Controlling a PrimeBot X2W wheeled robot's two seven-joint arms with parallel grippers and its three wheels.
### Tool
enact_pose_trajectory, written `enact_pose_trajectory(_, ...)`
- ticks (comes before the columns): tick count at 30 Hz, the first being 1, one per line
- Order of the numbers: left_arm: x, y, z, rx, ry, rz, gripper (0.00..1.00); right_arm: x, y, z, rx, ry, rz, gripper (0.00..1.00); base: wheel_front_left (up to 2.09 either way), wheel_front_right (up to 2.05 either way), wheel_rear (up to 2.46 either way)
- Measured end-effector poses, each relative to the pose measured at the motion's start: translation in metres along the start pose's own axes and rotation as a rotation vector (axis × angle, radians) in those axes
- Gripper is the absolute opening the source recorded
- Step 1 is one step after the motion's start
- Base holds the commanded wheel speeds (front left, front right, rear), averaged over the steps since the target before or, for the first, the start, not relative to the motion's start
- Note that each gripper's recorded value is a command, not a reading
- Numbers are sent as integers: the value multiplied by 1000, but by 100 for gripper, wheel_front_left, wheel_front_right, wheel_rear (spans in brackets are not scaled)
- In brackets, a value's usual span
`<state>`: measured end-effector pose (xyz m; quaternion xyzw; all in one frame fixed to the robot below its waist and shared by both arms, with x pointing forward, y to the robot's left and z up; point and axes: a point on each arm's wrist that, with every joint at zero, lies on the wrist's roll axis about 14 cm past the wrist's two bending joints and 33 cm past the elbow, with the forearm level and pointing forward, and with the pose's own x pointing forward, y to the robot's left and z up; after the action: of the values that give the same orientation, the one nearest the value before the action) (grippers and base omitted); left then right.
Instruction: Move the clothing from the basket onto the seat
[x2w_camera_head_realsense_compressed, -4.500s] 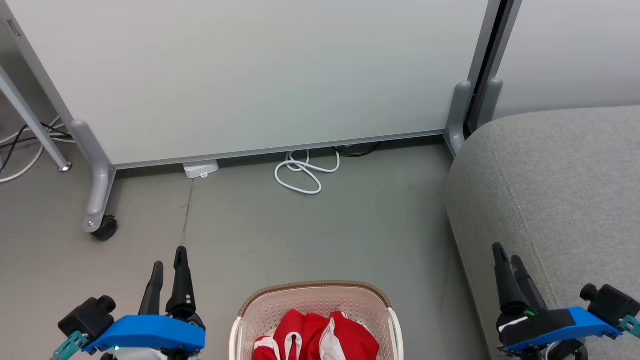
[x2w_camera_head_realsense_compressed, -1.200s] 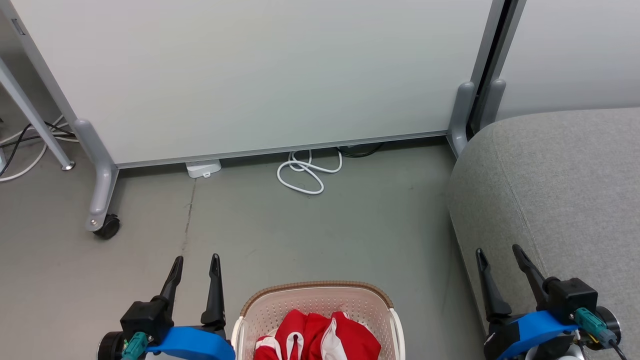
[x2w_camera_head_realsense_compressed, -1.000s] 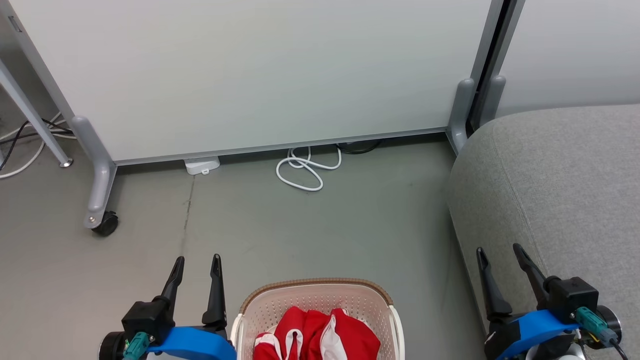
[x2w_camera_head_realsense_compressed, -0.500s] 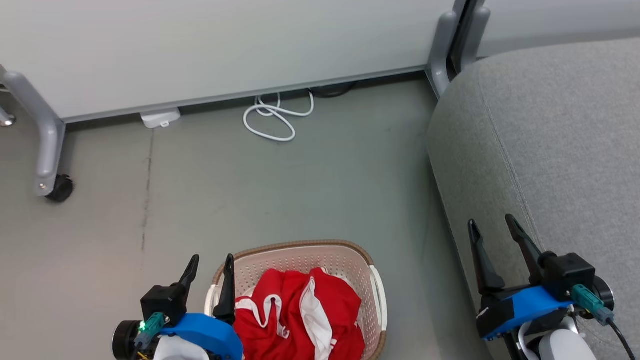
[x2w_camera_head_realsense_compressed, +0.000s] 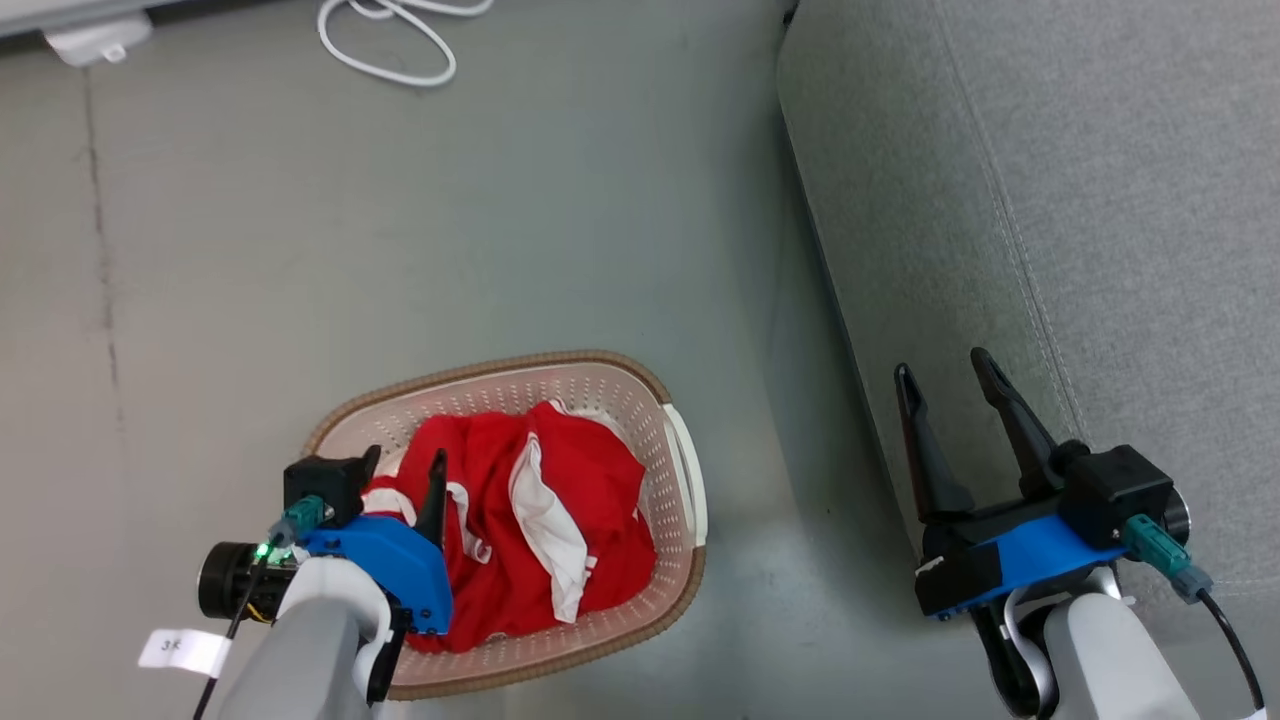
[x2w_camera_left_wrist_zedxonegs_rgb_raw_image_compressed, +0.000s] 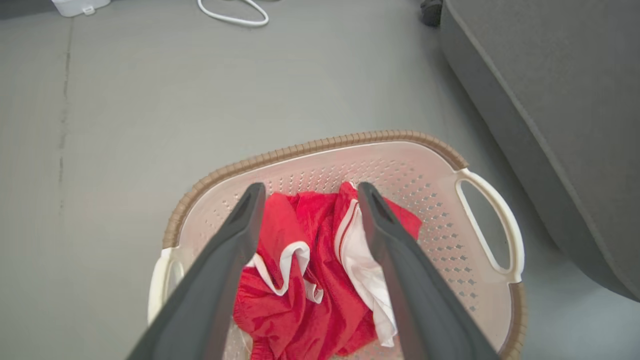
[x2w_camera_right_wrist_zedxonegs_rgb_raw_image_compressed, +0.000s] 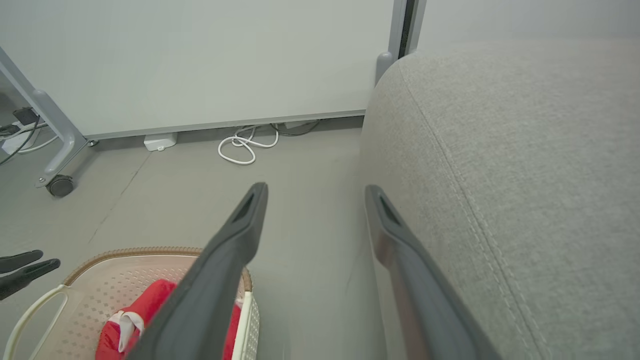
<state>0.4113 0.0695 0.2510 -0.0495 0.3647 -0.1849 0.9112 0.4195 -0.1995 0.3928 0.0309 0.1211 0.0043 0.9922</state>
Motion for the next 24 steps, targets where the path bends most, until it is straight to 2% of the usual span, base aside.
enact_pose_trajectory(10,51,20,-68,-32,247,9,100,13,-11,-48,24,115,-29,100,0,0,0)
enact_pose_trajectory(16,81,19,-83,-38,298,-10,100,17,-17,-74,41,175,-47,100,0,0,0)
enact_pose_trajectory(24,97,29,-111,-24,396,29,100,24,-19,-85,57,194,-52,100,0,0,0)
